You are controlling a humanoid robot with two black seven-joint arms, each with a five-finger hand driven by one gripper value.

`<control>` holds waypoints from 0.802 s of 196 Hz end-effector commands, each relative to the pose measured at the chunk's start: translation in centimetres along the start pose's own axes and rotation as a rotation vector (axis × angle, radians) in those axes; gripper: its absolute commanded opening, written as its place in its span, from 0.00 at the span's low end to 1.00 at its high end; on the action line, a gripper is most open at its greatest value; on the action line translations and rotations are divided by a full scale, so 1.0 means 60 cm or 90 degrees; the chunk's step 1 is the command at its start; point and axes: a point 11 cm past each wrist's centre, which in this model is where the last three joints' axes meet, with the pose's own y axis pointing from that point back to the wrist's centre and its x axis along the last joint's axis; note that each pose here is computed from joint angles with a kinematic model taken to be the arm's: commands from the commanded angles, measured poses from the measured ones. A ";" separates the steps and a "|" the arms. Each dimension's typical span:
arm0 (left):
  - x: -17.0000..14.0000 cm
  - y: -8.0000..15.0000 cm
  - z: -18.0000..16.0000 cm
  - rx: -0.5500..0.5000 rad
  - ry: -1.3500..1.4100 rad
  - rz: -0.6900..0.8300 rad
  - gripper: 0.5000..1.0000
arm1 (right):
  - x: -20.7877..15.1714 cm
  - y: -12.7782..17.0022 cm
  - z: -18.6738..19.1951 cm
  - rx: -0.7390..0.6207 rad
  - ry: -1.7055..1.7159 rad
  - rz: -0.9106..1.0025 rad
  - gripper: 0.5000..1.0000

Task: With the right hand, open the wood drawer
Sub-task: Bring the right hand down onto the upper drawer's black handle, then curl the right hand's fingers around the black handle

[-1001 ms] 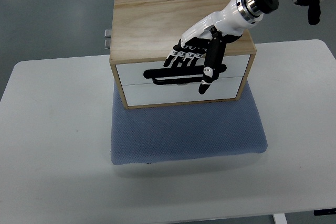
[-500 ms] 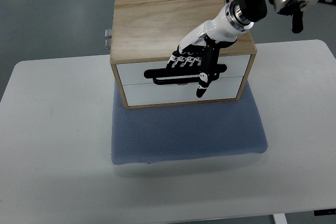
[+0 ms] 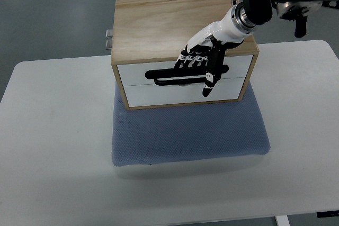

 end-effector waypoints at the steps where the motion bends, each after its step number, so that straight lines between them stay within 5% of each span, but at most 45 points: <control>1: 0.000 0.000 0.000 0.000 0.000 0.000 1.00 | -0.003 -0.005 0.004 -0.007 0.000 -0.001 0.89; 157: 0.001 0.000 0.000 0.000 0.000 0.001 1.00 | -0.017 -0.028 0.019 -0.028 -0.007 -0.012 0.89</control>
